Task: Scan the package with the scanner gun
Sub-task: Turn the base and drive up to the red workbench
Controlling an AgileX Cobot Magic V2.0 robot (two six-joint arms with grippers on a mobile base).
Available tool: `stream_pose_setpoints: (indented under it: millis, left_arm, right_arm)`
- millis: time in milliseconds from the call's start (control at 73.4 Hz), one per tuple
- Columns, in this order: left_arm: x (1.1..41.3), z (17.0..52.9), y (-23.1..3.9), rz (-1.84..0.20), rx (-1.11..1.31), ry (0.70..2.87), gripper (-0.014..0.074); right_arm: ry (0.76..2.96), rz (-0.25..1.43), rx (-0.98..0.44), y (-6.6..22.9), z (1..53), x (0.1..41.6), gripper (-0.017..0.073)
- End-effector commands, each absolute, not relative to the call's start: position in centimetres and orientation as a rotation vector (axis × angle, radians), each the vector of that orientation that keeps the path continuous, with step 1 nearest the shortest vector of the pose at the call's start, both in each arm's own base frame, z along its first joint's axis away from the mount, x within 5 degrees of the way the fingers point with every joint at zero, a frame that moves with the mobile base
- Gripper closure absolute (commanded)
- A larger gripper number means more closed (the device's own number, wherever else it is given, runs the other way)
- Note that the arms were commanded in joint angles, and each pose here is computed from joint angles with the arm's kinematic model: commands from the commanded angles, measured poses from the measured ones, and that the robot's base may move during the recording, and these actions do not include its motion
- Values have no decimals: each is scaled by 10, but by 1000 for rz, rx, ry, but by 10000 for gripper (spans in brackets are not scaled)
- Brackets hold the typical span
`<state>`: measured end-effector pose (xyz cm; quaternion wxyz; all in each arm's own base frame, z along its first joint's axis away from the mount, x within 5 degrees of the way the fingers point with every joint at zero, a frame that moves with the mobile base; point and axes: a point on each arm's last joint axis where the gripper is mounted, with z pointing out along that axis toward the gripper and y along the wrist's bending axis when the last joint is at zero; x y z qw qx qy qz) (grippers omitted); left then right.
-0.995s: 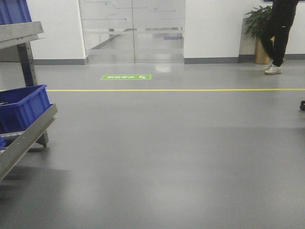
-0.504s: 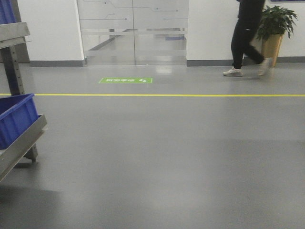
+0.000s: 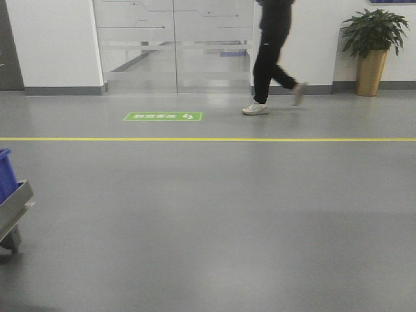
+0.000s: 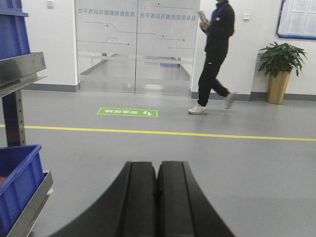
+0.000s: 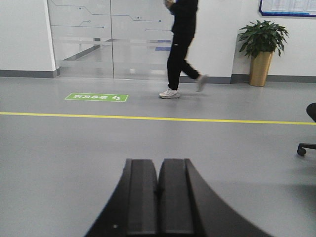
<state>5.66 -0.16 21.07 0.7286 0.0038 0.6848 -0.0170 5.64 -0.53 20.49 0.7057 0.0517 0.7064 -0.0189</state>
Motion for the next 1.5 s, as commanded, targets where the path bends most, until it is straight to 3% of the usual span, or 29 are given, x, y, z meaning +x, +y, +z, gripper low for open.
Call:
stream_pose_setpoints:
  millis: [0,1486]
  left_arm:
    - [56,213,-2,-45,9,1490,705]
    - [56,213,-2,-45,9,1490,705]
  right_arm:
    - [1554,-52,103,-5,206,56,728]
    - [1554,-52,103,-5,206,56,728]
